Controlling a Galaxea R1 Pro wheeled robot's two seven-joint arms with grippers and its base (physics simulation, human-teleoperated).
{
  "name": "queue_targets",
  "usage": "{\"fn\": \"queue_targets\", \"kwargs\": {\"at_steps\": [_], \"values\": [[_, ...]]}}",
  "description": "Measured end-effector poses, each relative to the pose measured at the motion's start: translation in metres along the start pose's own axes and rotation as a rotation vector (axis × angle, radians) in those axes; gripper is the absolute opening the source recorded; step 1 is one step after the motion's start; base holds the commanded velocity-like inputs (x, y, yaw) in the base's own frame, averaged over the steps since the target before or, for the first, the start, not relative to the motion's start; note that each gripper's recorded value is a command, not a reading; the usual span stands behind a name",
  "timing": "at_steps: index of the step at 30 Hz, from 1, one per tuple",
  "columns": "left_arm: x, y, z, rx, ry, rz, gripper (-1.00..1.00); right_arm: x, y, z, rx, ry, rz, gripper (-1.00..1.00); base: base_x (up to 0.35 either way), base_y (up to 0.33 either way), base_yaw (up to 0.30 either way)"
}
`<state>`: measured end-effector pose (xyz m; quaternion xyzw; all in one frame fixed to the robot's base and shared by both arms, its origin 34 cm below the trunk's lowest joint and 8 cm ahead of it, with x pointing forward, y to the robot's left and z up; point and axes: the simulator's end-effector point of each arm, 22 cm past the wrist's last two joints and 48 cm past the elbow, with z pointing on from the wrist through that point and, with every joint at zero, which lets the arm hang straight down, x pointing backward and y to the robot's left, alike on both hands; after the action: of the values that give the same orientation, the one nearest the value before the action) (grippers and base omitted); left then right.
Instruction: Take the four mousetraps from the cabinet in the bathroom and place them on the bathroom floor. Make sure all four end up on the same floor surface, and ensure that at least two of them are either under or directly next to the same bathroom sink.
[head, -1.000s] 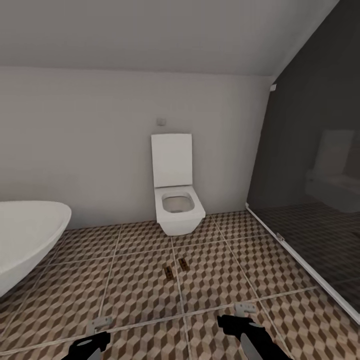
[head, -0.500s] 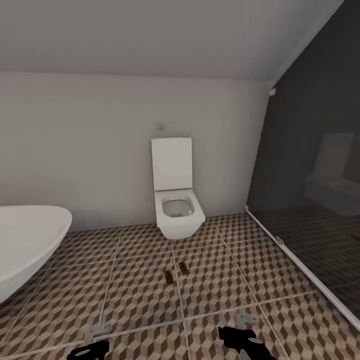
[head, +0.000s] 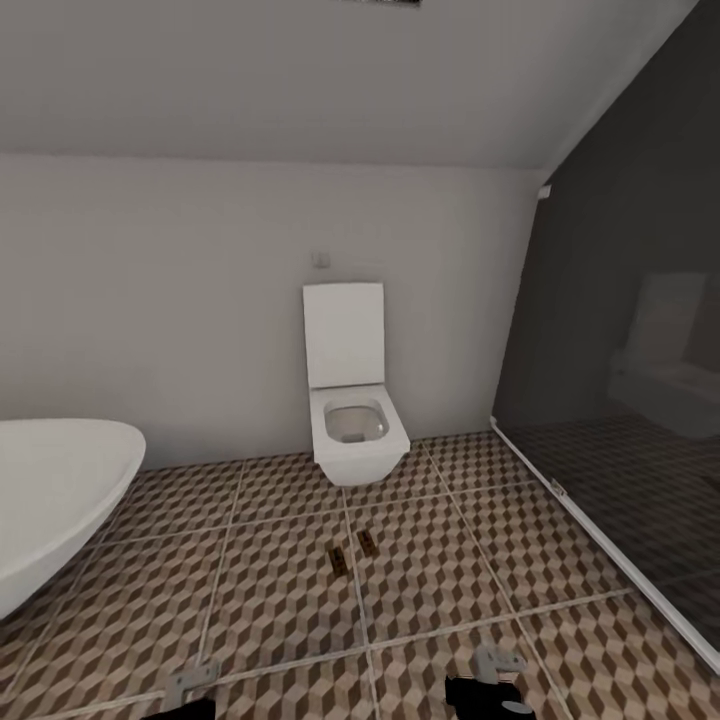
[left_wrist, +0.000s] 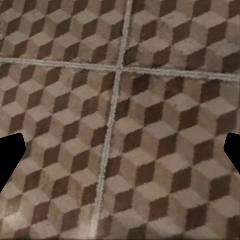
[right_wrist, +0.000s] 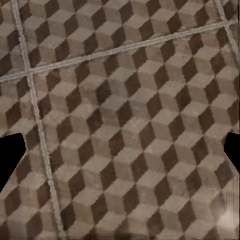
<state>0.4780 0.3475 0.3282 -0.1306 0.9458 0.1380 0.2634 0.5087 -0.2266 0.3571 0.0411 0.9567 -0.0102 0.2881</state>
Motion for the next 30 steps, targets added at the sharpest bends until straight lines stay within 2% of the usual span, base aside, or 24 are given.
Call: {"fn": "queue_targets", "kwargs": {"at_steps": [4,17,30], "values": [[-0.002,0.001,-0.007,0.000,-0.006,-0.003,1.00,0.007,-0.008,-0.004,0.019,0.017,-0.002,1.00,0.000,0.000,0.000],[-0.010,0.002,-0.030,0.014,-0.034,-0.020,1.00,0.022,-0.044,-0.018,0.099,0.007,0.004,1.00,0.000,0.000,0.000],[-0.002,0.012,-0.050,0.027,0.004,-0.007,1.00,0.032,-0.064,-0.039,0.143,0.051,0.004,1.00,0.000,0.000,0.000]]}}
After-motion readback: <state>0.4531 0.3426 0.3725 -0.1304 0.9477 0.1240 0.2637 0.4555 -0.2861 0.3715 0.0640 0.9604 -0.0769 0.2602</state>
